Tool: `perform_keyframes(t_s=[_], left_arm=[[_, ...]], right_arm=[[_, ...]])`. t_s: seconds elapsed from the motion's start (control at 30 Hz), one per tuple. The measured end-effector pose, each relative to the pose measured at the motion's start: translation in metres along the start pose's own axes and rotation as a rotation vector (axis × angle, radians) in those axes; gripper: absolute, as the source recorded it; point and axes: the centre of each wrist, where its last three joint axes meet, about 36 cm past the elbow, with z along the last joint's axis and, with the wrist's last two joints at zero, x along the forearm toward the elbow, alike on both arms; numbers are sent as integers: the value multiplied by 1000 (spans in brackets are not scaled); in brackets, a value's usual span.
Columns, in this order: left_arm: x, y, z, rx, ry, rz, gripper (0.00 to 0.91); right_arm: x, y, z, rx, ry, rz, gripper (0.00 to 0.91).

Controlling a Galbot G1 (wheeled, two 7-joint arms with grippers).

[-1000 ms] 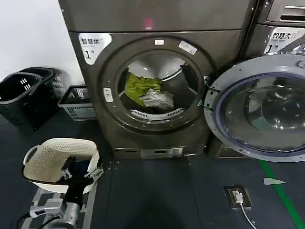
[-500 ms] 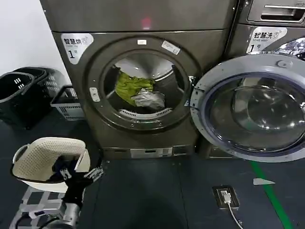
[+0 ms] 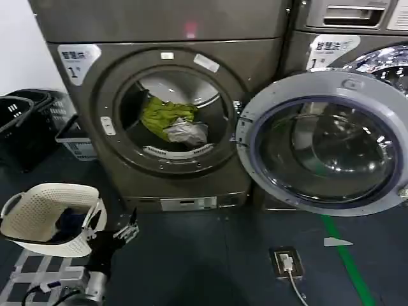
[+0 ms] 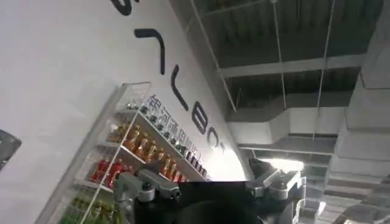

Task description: Grasp the clothes from the dryer.

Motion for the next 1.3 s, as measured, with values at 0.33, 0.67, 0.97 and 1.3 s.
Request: perform_keyframes(t_s=[0.33, 0.67, 0.97, 1.3], left_arm=[[1, 8, -6, -8, -15, -10, 907], [2, 7, -8, -8, -26, -2, 907], [0, 6, -9, -6, -33, 4, 907], [0, 6, -9, -7, -33, 8, 907]], right_arm=[[-1, 0, 0, -3, -25, -10, 907], [-1, -2, 0, -6, -54, -13, 907], [2, -4, 3, -6, -72, -20, 907], [4, -3, 5, -5, -82, -25, 907]])
